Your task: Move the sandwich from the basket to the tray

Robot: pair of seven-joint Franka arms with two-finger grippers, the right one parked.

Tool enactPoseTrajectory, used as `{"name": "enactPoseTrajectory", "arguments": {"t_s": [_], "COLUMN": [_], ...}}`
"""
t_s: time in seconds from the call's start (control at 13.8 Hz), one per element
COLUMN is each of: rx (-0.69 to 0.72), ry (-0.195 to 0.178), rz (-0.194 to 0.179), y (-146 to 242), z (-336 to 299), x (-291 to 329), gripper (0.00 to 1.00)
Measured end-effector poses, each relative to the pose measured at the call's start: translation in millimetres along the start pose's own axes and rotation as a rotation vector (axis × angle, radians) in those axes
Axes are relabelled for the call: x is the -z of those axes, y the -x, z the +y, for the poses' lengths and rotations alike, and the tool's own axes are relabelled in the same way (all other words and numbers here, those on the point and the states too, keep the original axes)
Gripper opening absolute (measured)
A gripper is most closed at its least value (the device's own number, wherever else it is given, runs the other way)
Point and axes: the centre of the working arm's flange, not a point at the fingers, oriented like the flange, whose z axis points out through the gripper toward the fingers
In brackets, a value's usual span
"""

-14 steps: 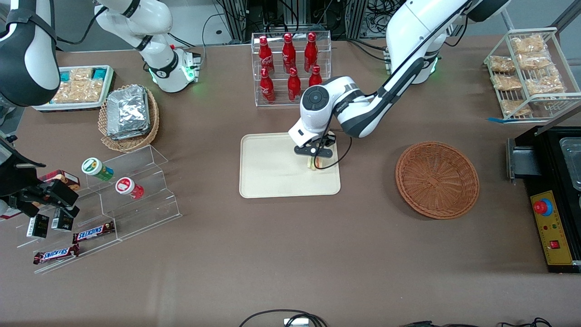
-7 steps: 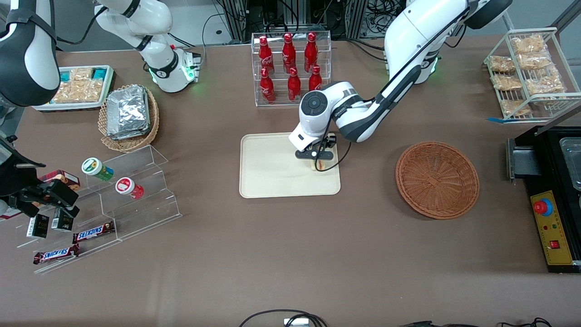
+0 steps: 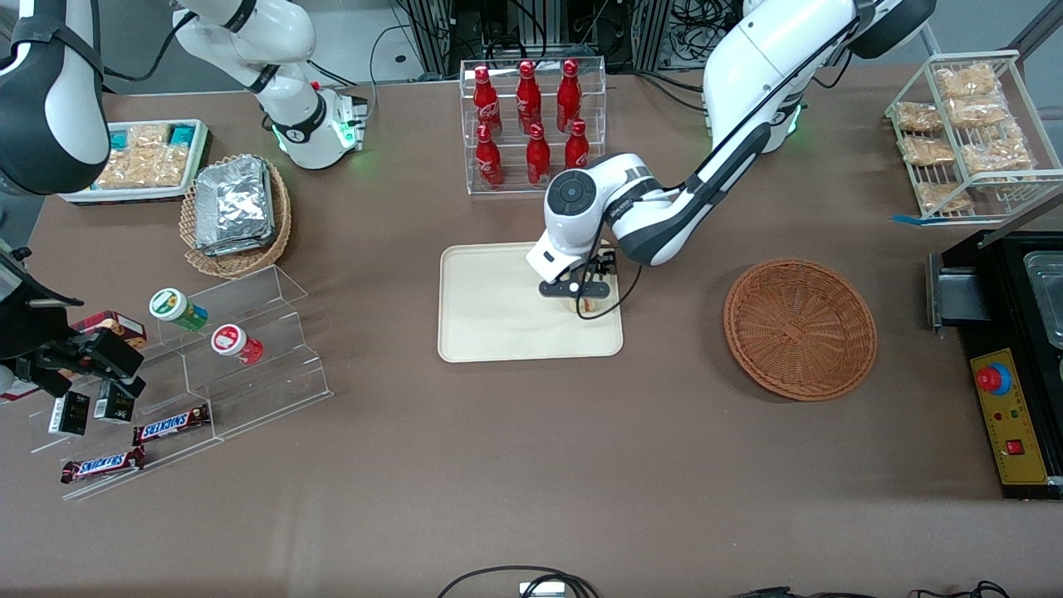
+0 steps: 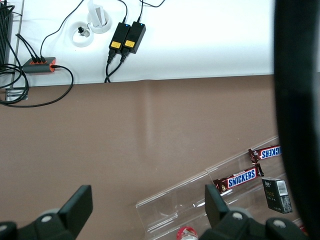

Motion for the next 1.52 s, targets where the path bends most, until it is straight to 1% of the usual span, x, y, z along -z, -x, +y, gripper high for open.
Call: {"name": "enactPoseTrajectory", "arguments": {"t_s": [0.14, 0.36, 0.43, 0.72, 0.94, 1.08, 1.3, 1.52], "rx": [0.039, 0.174, 0.215, 0.345, 0.441, 0.486, 0.530, 0.553], "ry": [-0.012, 0.003, 0.001, -0.060, -0.083, -0.102, -0.107, -0.129], "rz": [0.013, 0.035, 0.035, 0.007, 0.002, 0.007, 0.034, 0.031], "y": [-21, -53, -65, -107, -135, -143, -147, -146], "z": [-4, -23, -34, -88, -141, -166, -190, -204], "x": [26, 50, 56, 84, 108, 129, 158, 167], "gripper": [1.00, 1.00, 1.00, 1.00, 1.00, 1.00, 1.00, 1.00]}}
